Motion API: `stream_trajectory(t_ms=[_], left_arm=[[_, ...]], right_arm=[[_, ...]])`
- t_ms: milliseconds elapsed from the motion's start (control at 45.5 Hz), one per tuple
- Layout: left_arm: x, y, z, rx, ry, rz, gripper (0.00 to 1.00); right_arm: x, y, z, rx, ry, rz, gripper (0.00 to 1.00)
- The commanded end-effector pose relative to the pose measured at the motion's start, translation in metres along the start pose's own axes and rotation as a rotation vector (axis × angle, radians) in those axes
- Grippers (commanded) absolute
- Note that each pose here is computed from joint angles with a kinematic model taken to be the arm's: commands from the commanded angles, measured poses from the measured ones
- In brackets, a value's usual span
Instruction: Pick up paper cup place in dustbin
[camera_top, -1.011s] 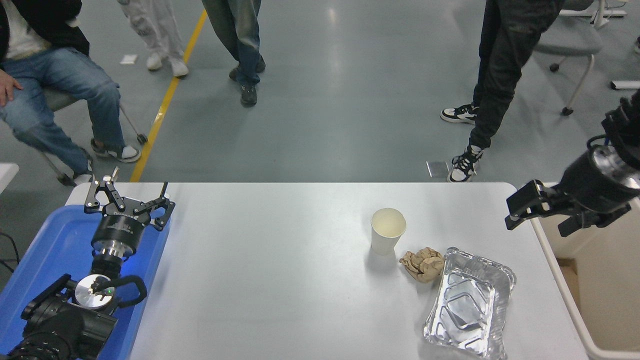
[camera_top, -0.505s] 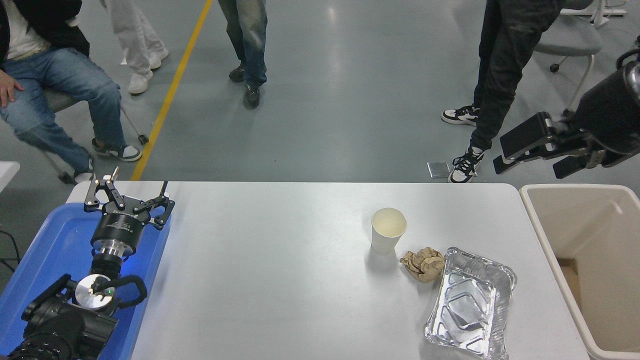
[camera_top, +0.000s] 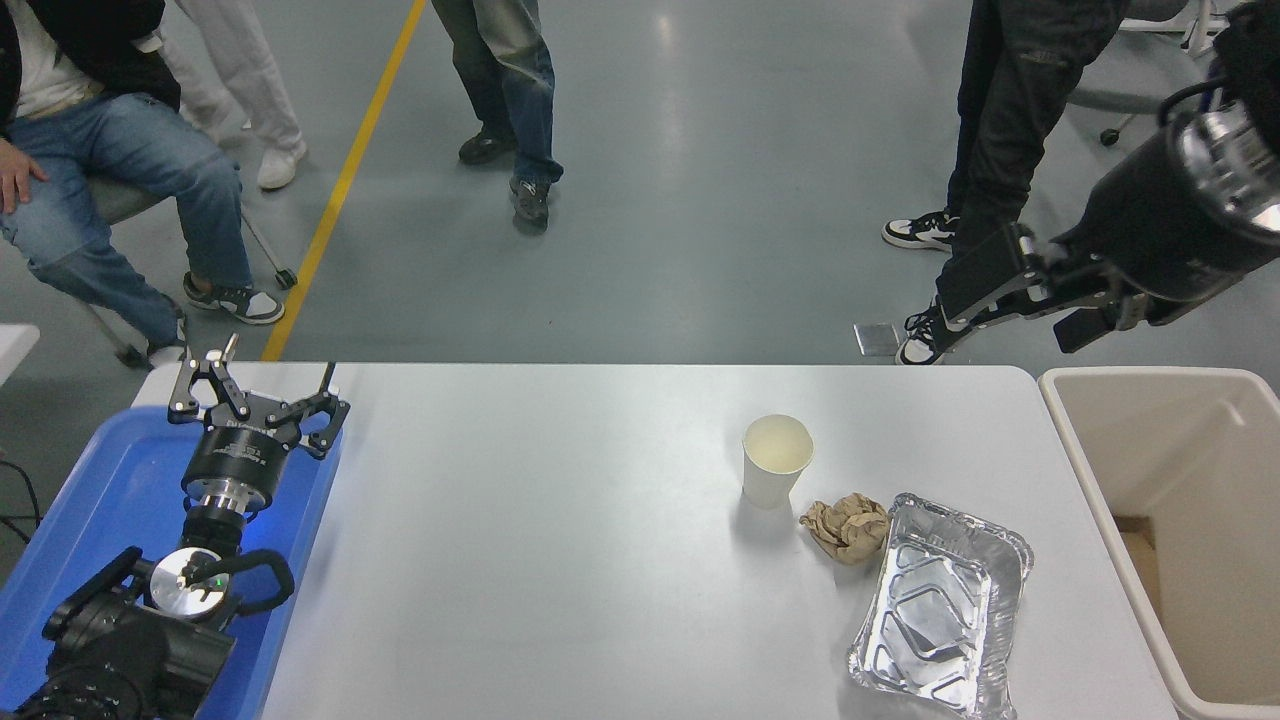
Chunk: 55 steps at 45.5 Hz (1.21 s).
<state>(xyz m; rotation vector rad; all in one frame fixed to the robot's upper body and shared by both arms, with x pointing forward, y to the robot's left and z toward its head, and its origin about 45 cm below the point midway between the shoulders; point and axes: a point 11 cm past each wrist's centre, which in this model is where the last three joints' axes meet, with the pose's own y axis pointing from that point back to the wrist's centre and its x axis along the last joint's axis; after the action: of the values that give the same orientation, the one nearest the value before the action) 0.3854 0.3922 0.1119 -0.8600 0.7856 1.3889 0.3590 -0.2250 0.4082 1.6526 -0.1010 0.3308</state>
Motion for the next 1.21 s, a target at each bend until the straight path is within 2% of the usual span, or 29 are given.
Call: stream_trajectory(t_ms=[0, 242, 440, 857, 1033, 1187], left_arm=[[-0.001, -0.001, 0.0, 0.001, -0.001, -0.002, 0.99], [-0.001, -0.001, -0.001, 0.005, -0.003, -0.002, 0.99], [-0.002, -0.001, -0.001, 0.007, -0.003, -0.005, 0.99], [-0.002, -0.001, -0.001, 0.007, -0.003, -0.005, 0.99], [-0.002, -0.002, -0.001, 0.007, -0.003, -0.006, 0.99], [-0.002, -0.001, -0.001, 0.007, -0.003, -0.005, 0.99]], right_arm=[[0.027, -0.087, -0.038, 0.019, 0.08, 0.023, 1.0], [0.028, -0.18, -0.042, 0.061, 0.056, 0.087, 1.0], [0.007, -0.245, -0.021, 0.032, 0.045, 0.097, 1.0], [-0.006, -0.275, -0.005, 0.014, 0.042, 0.14, 1.0], [-0.008, -0.286, 0.008, -0.04, 0.089, 0.182, 1.0], [-0.026, -0.301, 0.012, -0.043, 0.097, 0.154, 1.0]])
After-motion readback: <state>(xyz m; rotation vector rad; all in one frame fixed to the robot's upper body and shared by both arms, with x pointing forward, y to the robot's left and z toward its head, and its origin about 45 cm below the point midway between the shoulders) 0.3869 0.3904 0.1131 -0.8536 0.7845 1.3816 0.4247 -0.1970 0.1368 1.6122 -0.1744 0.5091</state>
